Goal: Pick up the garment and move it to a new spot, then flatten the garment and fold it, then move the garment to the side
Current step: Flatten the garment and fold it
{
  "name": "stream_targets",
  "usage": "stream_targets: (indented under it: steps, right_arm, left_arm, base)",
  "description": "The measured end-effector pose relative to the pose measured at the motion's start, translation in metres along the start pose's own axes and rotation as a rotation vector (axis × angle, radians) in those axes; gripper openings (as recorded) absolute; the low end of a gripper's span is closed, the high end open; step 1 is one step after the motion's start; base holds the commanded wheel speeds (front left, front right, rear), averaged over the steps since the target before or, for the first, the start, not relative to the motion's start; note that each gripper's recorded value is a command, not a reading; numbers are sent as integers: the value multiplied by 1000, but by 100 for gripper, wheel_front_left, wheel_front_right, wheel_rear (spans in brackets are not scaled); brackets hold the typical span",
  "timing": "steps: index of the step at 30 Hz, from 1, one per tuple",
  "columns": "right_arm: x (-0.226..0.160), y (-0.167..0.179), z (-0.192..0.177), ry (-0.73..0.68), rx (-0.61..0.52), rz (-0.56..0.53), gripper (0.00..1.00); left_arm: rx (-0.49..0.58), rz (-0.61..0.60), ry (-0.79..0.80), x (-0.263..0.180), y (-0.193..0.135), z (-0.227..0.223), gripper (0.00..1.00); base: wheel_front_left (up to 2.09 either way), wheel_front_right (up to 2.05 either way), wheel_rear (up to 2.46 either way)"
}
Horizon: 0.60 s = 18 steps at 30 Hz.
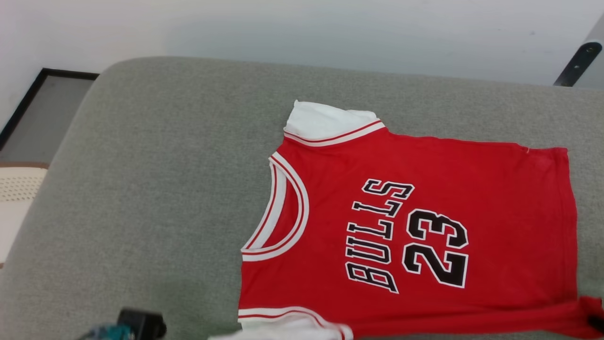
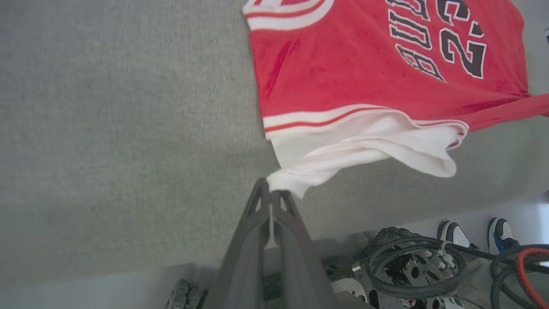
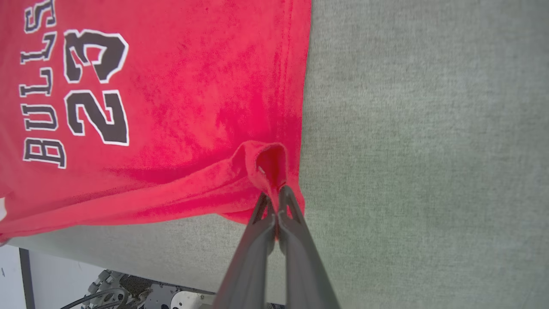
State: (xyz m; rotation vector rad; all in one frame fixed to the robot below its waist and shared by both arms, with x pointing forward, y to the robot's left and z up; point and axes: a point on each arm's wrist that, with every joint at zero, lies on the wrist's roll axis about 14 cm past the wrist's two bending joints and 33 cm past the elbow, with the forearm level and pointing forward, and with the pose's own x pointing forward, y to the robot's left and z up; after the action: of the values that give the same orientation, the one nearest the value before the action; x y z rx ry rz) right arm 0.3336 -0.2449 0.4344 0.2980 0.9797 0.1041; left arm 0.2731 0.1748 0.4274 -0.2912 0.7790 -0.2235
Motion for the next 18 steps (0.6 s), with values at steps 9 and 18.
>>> stream_targets:
  steps: [9,18]
  right_arm:
    - [12,2,29,-22,-76,-26,0]
    - [32,8,56,-41,-139,-30,0]
  left_arm:
    - [234,-47,-60,16,-2,75,0]
    - [458,-139,-64,59,-11,138,0]
  base:
    - [0,0,0]
    - [0,0,0]
